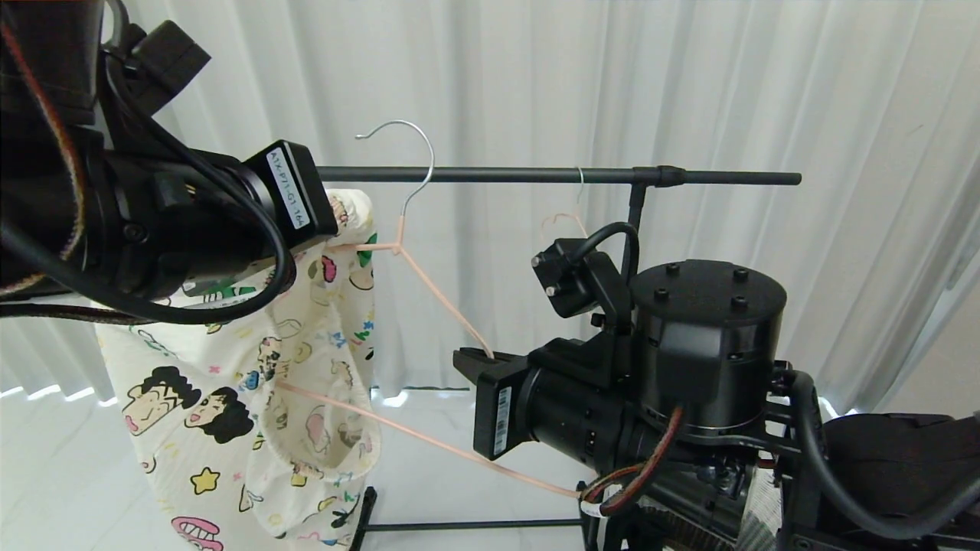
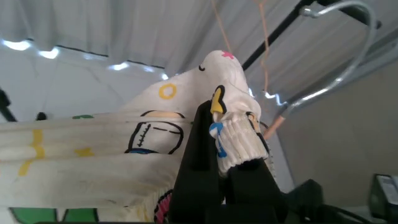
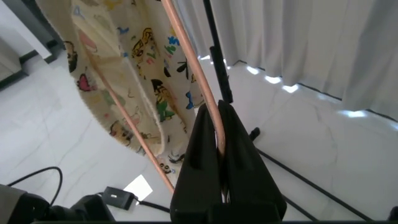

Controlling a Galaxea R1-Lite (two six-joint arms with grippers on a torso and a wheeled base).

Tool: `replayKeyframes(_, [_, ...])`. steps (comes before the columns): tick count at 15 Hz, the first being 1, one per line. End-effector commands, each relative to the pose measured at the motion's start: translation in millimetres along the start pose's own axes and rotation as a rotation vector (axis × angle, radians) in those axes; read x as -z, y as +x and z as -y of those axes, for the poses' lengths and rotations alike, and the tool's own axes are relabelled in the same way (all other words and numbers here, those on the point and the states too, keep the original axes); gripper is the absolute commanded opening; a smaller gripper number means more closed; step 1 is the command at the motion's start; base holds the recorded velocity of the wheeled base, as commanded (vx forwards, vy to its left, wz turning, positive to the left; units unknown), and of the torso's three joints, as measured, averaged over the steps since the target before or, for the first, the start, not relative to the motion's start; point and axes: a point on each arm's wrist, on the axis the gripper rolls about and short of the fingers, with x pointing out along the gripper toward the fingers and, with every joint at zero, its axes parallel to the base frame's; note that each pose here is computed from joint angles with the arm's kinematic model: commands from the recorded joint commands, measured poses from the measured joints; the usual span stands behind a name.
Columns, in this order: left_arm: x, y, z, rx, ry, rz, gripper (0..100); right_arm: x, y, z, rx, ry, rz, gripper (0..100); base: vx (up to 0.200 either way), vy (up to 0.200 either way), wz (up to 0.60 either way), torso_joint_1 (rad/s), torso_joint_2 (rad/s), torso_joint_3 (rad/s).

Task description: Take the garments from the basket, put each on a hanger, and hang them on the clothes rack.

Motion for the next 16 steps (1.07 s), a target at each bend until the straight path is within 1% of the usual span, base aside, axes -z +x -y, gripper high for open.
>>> replayKeyframes(1, [-1, -4, 5.8, 0.030, -0.019, 0.006, 0, 1.3, -1, -3.0, 0.001, 0.006, 0.000, 0, 0.000, 0.000, 0.00, 0.000, 0.00, 0.000])
replayKeyframes(2, [-3, -6, 7.7, 0.044, -0.042, 0.011, 0, 2.2, -1, -3.0, 0.007, 0.009, 0.001, 0, 0.000, 0.000, 0.00, 0.000, 0.00, 0.000])
replayKeyframes(4, [-2, -6, 6.4, 0.042, -0.049, 0.004, 0, 3.9, 0, -2.7, 0.019, 0.010, 0.008, 0, 0.000, 0.000, 0.00, 0.000, 0.00, 0.000])
replayKeyframes(5, [-4, -4, 1.8, 0.015, -0.052, 0.013, 0, 4.5, -1, -0.8, 0.030, 0.011, 0.012, 0, 0.000, 0.000, 0.00, 0.000, 0.00, 0.000])
replayKeyframes(6, [-11, 0, -10.1, -0.041, -0.049, 0.042, 0, 4.0, -7, 3.1, 0.053, 0.010, 0.017, 0, 0.000, 0.000, 0.00, 0.000, 0.00, 0.000])
replayKeyframes(7, [-15, 1, -16.9, -0.073, -0.030, 0.055, 0, 1.4, -12, 5.9, 0.069, 0.011, 0.027, 0, 0.000, 0.000, 0.00, 0.000, 0.00, 0.000])
replayKeyframes(8, [-21, 4, -28.7, -0.129, 0.006, 0.076, 0, 0.9, -22, 11.4, 0.100, 0.008, 0.032, 0, 0.000, 0.000, 0.00, 0.000, 0.00, 0.000])
replayKeyframes(9, [-26, 4, -36.3, -0.164, 0.032, 0.089, 0, 0.0, -32, 17.5, 0.124, 0.004, 0.034, 0, 0.000, 0.000, 0.00, 0.000, 0.00, 0.000])
replayKeyframes(10, [-27, 4, -39.4, -0.179, 0.058, 0.092, 0, -1.3, -42, 21.2, 0.137, 0.004, 0.039, 0, 0.000, 0.000, 0.00, 0.000, 0.00, 0.000])
replayKeyframes(11, [-28, 4, -40.3, -0.183, 0.070, 0.092, 0, -3.1, -51, 25.5, 0.152, 0.001, 0.047, 0, 0.000, 0.000, 0.00, 0.000, 0.00, 0.000])
replayKeyframes(13, [-26, 7, -40.6, -0.187, 0.074, 0.082, 0, -10.2, -63, 33.3, 0.196, -0.013, 0.080, 0, 0.000, 0.000, 0.00, 0.000, 0.00, 0.000])
replayKeyframes(15, [-24, 10, -39.7, -0.185, 0.078, 0.072, 0, -19.8, -71, 36.8, 0.208, -0.013, 0.116, 0, 0.000, 0.000, 0.00, 0.000, 0.00, 0.000])
replayKeyframes(16, [-23, 11, -37.3, -0.176, 0.083, 0.065, 0, -21.6, -72, 36.1, 0.205, -0.012, 0.123, 0, 0.000, 0.000, 0.00, 0.000, 0.00, 0.000])
